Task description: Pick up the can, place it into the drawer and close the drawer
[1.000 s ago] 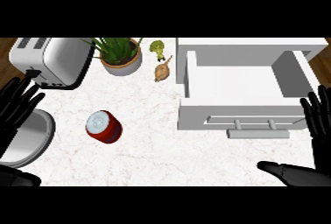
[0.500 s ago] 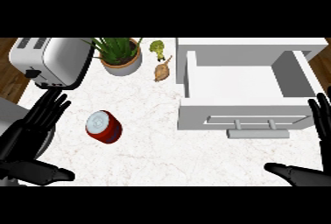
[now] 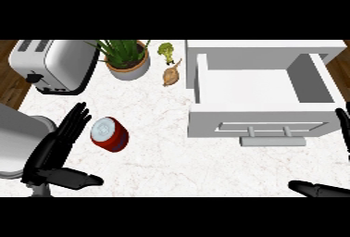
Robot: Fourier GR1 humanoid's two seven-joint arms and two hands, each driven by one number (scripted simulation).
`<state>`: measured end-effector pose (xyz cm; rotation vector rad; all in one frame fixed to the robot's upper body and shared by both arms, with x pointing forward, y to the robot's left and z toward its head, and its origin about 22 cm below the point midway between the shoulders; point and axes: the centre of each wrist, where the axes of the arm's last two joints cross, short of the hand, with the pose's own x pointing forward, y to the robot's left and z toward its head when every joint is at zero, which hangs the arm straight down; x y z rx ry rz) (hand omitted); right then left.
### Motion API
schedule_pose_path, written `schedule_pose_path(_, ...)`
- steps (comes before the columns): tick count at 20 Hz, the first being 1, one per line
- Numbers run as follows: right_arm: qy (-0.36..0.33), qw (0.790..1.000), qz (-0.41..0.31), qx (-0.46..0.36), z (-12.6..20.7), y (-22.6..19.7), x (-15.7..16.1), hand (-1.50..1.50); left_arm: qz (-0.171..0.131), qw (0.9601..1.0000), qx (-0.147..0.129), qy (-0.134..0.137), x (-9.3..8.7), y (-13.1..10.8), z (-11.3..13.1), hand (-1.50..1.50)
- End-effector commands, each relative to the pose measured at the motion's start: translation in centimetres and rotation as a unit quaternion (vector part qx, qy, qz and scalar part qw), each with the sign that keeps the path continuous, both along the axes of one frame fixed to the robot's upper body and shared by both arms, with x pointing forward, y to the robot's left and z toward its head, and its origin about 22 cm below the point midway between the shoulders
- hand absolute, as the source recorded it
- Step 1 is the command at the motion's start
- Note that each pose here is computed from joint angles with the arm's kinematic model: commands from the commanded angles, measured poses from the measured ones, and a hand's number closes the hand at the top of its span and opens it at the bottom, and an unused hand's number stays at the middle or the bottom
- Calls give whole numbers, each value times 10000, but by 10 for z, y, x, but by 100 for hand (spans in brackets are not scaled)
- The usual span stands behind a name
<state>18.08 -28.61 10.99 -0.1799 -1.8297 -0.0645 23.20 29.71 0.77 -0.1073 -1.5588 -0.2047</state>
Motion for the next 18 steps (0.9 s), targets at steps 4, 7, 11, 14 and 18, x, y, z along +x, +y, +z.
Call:
schedule_pose_path(4, -30, 9999, -95, -54, 20, -10, -13, -150, 262, 9996, 32, 78, -3, -2, -54, -150)
schedule_pose_path(7, 28, 10000, -69, -47, 4, 2, -2, -150, 278, 9996, 53, 81, -1, -12, -52, -150)
schedule_pose_path(11, -76, 9999, -125, -20, 21, -12, -1, -150, 428, 9986, 111, 279, 18, 18, -73, -150)
schedule_pose_path(14, -57, 10000, -61, 3, 8, -16, -17, -150, 415, 9984, 111, 358, 17, 14, -93, -150)
schedule_pose_path(18, -40, 10000, -68, -12, 27, -19, -12, -150, 413, 9985, 38, 361, 27, 9, -103, -150)
